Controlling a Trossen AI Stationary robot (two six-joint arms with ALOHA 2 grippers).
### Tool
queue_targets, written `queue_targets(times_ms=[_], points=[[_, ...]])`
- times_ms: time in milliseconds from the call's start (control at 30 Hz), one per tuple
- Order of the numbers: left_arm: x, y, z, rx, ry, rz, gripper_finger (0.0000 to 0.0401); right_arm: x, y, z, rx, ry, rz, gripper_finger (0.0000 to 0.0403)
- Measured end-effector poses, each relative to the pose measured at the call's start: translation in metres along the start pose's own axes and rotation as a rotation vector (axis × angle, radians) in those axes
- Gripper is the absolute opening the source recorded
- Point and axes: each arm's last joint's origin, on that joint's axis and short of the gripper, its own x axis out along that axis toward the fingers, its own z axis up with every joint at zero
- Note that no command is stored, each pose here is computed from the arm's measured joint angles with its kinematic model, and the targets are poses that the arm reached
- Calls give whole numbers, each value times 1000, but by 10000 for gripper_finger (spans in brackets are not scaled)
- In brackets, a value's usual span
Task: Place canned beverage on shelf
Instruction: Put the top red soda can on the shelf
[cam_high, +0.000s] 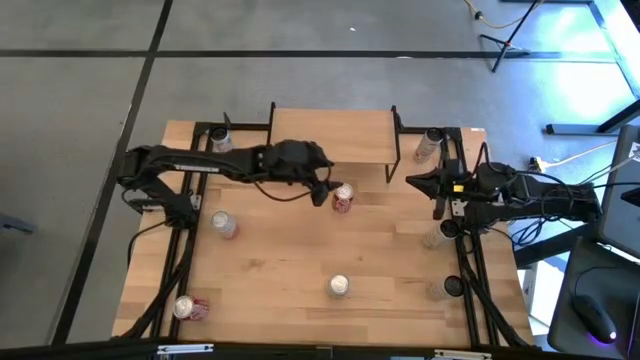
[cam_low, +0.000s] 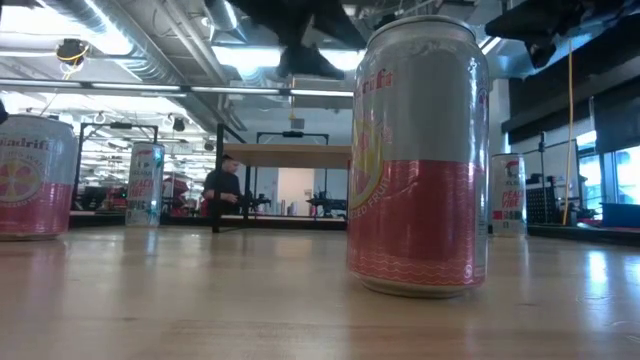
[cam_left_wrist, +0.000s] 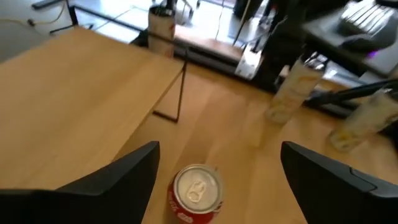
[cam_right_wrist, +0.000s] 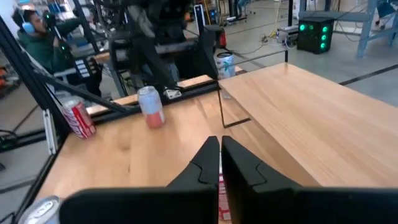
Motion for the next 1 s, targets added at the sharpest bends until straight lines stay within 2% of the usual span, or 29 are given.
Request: queue_targets(times_ms=[233,500,633,833,1000], points=[[36,2,-26,14,99,35,328,5,0,-4,-19,47,-18,7],[69,4,-45,16,105,49,328,8,-1,-6,-27,69,-48,7],[79,6,-55,-2,126,98,328,8,-1,-8,-31,89,-52,7],[82,1,-60,-4,146,60,328,8,-1,-9,-32,99,-45,7],[82,1,-60,22,124,138,328,8,-1,-9,-31,98,-45,7]])
